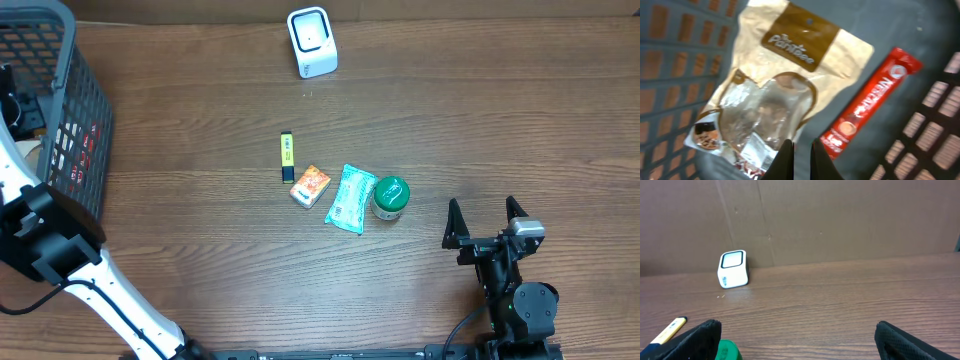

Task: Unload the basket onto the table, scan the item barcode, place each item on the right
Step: 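Grasp the red Nescafe stick in the basket with the left gripper, then lift the red Nescafe stick up out of the basket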

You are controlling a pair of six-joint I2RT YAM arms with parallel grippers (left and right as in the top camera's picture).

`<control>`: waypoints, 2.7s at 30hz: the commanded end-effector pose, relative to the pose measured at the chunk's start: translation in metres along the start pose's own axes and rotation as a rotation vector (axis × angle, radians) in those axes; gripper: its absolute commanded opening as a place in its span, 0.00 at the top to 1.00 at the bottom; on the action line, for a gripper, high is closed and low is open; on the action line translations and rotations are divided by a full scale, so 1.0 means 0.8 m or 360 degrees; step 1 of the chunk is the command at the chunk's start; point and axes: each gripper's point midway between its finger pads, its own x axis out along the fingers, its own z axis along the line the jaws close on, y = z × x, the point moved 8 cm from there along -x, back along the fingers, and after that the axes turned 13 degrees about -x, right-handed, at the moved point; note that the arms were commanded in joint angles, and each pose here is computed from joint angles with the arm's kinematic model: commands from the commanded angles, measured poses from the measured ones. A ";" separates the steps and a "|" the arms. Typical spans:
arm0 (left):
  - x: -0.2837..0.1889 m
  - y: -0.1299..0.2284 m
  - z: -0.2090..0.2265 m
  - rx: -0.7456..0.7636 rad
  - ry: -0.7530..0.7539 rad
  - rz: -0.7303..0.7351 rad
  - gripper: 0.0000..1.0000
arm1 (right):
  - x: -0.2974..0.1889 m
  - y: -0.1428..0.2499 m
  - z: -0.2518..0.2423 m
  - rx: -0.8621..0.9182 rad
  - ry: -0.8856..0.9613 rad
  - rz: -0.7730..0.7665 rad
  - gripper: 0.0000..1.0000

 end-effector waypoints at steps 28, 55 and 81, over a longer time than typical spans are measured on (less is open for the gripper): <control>0.154 0.097 -0.054 0.0381 0.0384 0.0358 0.96 | 0.000 0.003 0.000 -0.0007 0.0005 -0.0001 0.00; 0.022 0.011 0.012 0.0102 -0.0089 0.0078 0.96 | 0.000 0.003 0.000 -0.0007 0.0005 -0.0001 0.00; 0.097 0.041 0.069 -0.0015 0.0065 0.0210 0.96 | 0.000 0.003 0.000 -0.0007 0.0005 -0.0001 0.00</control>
